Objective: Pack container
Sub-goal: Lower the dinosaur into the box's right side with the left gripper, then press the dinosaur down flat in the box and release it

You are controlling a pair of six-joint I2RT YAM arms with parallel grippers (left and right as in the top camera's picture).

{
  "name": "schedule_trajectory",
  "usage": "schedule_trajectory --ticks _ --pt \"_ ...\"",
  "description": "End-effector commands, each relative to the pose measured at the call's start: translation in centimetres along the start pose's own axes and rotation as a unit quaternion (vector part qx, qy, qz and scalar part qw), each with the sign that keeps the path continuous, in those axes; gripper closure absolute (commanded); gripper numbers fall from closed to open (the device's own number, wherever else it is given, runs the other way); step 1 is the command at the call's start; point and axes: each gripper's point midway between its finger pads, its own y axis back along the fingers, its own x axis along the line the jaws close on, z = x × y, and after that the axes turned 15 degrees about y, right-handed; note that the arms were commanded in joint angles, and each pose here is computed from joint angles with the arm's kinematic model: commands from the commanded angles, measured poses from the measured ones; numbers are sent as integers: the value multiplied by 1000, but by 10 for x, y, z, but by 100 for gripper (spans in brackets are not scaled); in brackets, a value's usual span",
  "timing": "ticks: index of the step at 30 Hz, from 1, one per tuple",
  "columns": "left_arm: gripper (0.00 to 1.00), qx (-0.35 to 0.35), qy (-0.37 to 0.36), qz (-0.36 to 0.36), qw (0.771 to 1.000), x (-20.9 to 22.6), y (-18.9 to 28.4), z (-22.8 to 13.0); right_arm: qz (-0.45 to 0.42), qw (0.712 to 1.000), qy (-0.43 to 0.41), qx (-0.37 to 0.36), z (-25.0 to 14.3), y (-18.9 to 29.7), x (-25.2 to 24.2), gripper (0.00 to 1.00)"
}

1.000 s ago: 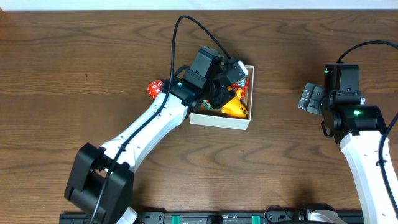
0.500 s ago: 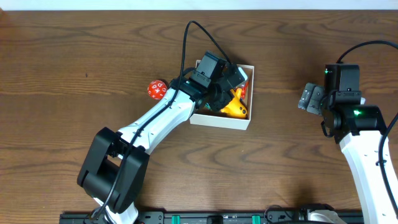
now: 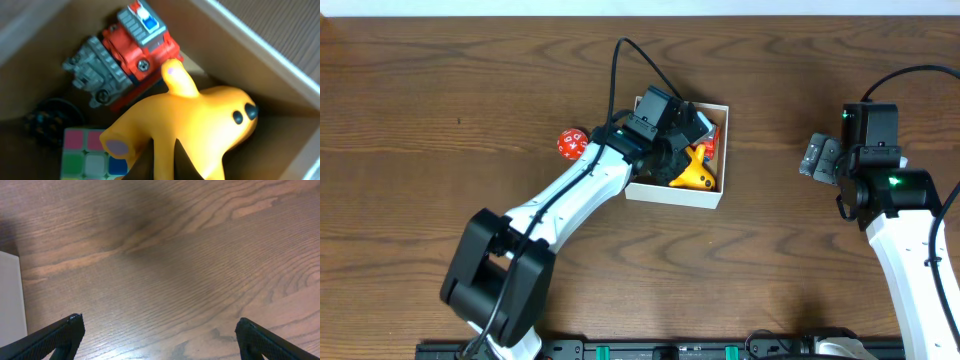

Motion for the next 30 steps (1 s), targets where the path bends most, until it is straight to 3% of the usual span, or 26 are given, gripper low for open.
schedule_trajectory --ticks 1,9,17,21,30 --pt "94 -46 10 4 999 -5 32 22 -3 1000 -10 -1 1 0 -3 1" --pt "94 -100 50 0 994 -11 64 46 -3 1000 -10 -1 1 0 -2 1" --pt "94 -132 222 -23 966 -10 68 62 -3 1000 -10 -1 1 0 -2 1" --pt "94 -146 320 24 936 11 68 60 -3 1000 -10 -1 1 0 -2 1" --pt "94 -116 366 40 923 14 60 42 -3 1000 -10 -1 1 0 -2 1"
